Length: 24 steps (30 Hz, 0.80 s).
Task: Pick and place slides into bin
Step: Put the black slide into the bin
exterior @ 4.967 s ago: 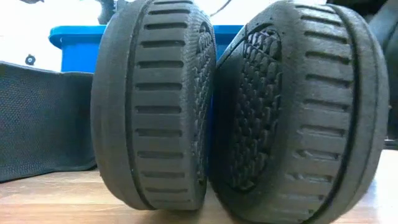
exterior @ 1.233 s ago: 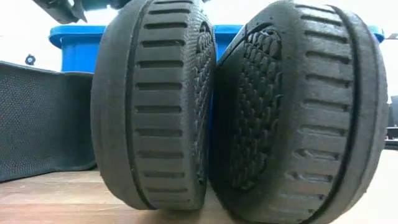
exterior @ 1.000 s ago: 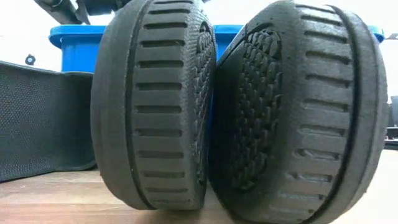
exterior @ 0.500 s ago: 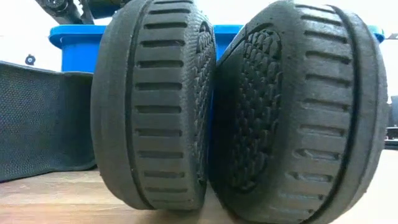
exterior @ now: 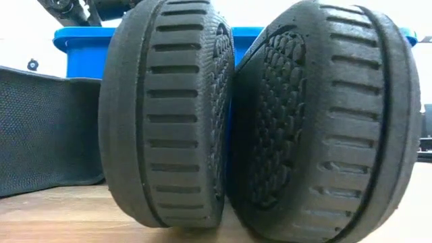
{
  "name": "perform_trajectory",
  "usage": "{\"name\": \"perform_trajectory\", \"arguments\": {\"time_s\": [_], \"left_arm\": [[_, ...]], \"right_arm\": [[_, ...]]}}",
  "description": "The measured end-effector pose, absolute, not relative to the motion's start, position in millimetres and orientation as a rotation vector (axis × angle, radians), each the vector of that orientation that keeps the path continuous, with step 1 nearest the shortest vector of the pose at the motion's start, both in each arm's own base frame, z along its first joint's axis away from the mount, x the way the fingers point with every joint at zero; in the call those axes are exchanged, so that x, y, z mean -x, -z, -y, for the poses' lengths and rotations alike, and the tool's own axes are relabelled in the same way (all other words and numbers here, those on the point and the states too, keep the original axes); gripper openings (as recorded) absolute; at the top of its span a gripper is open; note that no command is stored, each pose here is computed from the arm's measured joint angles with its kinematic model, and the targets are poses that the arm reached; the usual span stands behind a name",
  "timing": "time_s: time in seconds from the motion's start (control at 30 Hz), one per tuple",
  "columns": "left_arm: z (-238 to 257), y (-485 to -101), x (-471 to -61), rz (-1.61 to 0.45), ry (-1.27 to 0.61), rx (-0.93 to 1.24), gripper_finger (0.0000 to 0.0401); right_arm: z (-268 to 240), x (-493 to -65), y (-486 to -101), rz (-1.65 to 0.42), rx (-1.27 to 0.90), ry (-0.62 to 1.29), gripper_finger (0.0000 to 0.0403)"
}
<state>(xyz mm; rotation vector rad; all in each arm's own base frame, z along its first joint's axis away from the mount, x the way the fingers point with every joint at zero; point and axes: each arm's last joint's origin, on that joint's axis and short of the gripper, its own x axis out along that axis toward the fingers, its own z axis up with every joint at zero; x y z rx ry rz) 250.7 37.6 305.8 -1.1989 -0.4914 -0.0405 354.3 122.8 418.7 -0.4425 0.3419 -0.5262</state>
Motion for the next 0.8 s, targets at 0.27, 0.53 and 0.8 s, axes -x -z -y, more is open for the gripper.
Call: {"name": "perform_trajectory", "arguments": {"time_s": [0.27,0.53,0.8], "left_arm": [[-39,-303,-251,0.431,0.086,1.181,0.0031],[-39,-303,-251,0.387,0.139,1.190,0.0031],[-39,-300,-252,0.364,0.132,1.225,0.0031]], "right_arm": [[-131,-331,-455,-0.350,0.426,0.484,0.0140],[-140,-309,-482,-0.422,0.825,0.369,0.0147],[-141,-319,-464,-0.551,1.218,0.286,0.0164]]}}
